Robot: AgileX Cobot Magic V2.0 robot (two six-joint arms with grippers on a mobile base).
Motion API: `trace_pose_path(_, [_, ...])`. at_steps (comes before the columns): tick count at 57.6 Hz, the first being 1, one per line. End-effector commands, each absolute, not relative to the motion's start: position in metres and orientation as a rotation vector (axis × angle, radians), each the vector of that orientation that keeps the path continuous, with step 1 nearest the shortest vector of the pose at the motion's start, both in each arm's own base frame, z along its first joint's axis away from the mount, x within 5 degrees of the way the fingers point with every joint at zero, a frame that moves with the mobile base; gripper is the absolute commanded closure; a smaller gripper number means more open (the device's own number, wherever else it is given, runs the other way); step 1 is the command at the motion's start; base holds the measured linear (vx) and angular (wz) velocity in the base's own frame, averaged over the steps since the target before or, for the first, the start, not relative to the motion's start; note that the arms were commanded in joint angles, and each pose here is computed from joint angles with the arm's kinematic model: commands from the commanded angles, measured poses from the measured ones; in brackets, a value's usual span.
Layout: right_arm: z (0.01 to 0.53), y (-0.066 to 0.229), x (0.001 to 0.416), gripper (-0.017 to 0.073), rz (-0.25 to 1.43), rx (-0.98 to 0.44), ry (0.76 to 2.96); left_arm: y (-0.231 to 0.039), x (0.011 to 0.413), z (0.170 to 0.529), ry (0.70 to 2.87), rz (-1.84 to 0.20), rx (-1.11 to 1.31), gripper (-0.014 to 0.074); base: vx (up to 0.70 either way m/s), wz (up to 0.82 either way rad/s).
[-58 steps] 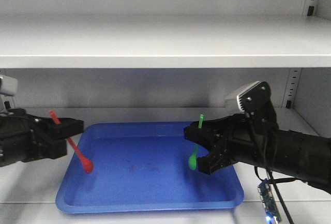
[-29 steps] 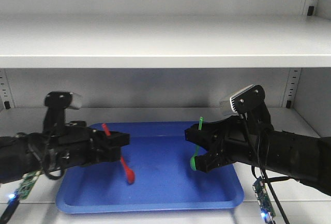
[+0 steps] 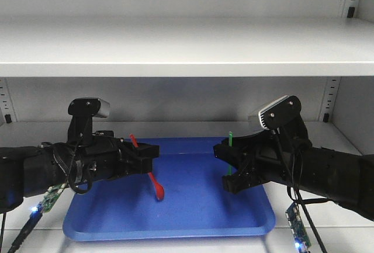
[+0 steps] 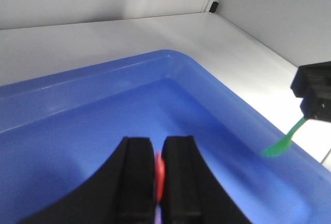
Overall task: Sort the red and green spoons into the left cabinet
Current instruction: 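Lower both spoons over the blue tray and open both grippers, then raise both open grippers away from the spoons in the tray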
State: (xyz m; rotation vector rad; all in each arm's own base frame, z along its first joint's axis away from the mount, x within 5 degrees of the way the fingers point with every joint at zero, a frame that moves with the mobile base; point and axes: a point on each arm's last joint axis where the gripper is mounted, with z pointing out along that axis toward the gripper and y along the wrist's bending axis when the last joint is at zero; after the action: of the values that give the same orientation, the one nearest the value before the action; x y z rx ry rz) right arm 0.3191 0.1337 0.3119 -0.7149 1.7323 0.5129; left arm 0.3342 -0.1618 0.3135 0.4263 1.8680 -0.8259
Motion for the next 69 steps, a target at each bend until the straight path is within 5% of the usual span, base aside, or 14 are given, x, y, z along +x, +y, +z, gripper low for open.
trace_pose_path(1, [0.34,0.134,0.315,0.0204,0.567,-0.666,1.64,-0.163,0.328,0.344,1.777,-0.894,0.384,0.0239,0.0,0.0])
trace_pose_path(15, [0.339,0.132,0.317,-0.0087,0.539,-0.648,1.654,-0.151,0.337,0.338,1.819,-0.693,0.317,0.0001,0.0,0.0])
trace_pose_path(34, [0.339,0.133,0.316,-0.0048,0.548,-0.654,1.65,-0.144,0.328,0.348,1.756,-0.429,0.586,0.0036,0.0,0.0])
trace_pose_path(52, [0.342,0.132,0.31,0.0132,0.561,-0.658,1.646,-0.145,0.307,0.368,1.709,-0.501,0.646,0.0156,0.0,0.0])
trace_pose_path(66, [0.343,0.13,0.299,0.0543,0.577,-0.683,1.741,-0.147,0.297,0.356,1.851,-0.568,0.739,0.0537,0.0,0.0])
trace_pose_path(69, [0.342,0.13,0.297,0.0573,0.573,-0.71,1.766,-0.147,0.295,0.353,1.882,-0.573,0.755,0.0603,0.0,0.0])
